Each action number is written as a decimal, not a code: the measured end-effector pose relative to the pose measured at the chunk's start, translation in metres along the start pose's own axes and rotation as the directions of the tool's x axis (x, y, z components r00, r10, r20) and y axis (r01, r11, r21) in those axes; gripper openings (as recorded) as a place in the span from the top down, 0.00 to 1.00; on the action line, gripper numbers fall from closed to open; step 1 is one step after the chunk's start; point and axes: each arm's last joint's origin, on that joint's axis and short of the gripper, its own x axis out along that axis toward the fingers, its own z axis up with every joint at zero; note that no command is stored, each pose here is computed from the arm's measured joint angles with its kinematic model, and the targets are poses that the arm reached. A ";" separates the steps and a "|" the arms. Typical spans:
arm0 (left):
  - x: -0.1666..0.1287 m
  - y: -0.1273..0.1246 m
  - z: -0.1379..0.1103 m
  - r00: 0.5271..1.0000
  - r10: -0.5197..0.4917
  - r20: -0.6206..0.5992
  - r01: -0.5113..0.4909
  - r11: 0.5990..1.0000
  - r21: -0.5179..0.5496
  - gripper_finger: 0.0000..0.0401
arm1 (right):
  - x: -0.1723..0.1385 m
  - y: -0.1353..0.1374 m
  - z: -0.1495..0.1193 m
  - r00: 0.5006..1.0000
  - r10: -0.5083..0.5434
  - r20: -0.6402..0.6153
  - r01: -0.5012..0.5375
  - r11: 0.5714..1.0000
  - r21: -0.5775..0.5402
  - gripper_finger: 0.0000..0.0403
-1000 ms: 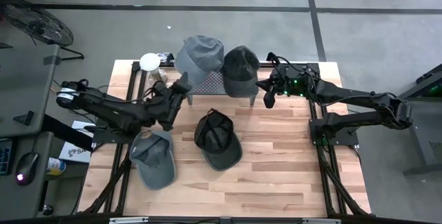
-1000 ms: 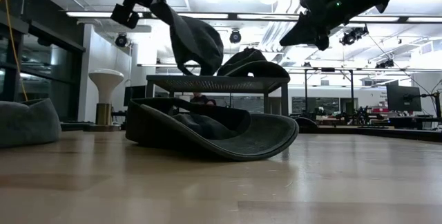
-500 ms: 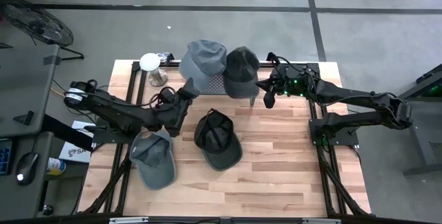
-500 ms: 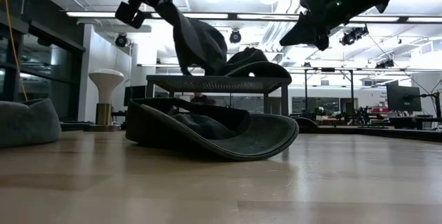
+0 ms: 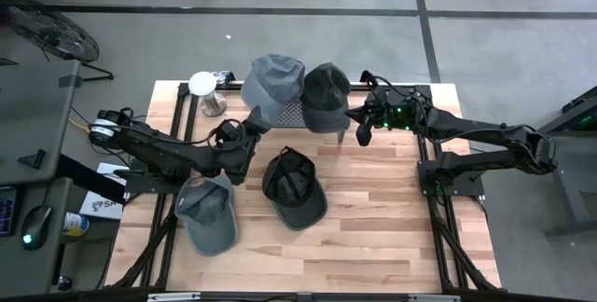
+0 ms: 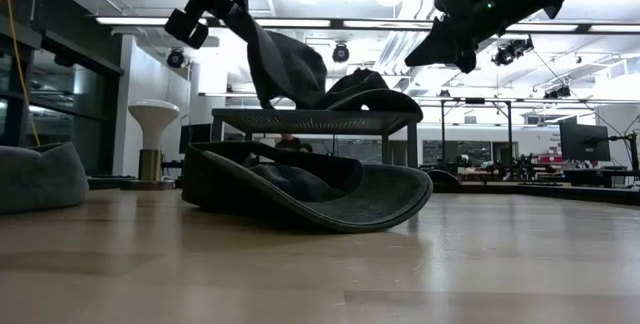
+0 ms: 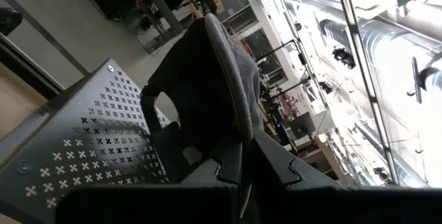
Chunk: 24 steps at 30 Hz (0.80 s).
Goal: Pick & Place hat
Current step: Put the right gray cap on the shelf
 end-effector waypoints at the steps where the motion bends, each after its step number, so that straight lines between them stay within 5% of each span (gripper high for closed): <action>1: 0.000 0.001 -0.001 1.000 0.001 0.002 -0.001 1.000 -0.003 0.98 | 0.000 0.000 0.001 1.000 0.009 0.006 -0.009 1.000 0.000 1.00; 13: 0.012 0.022 -0.031 0.999 0.024 0.048 -0.018 0.992 -0.129 0.98 | 0.000 0.001 0.005 0.999 0.027 0.047 -0.027 1.000 0.005 1.00; 24: 0.012 0.028 -0.035 0.999 0.024 0.047 -0.020 0.997 -0.070 0.93 | 0.000 0.002 0.005 0.998 0.047 0.052 -0.047 0.999 -0.005 1.00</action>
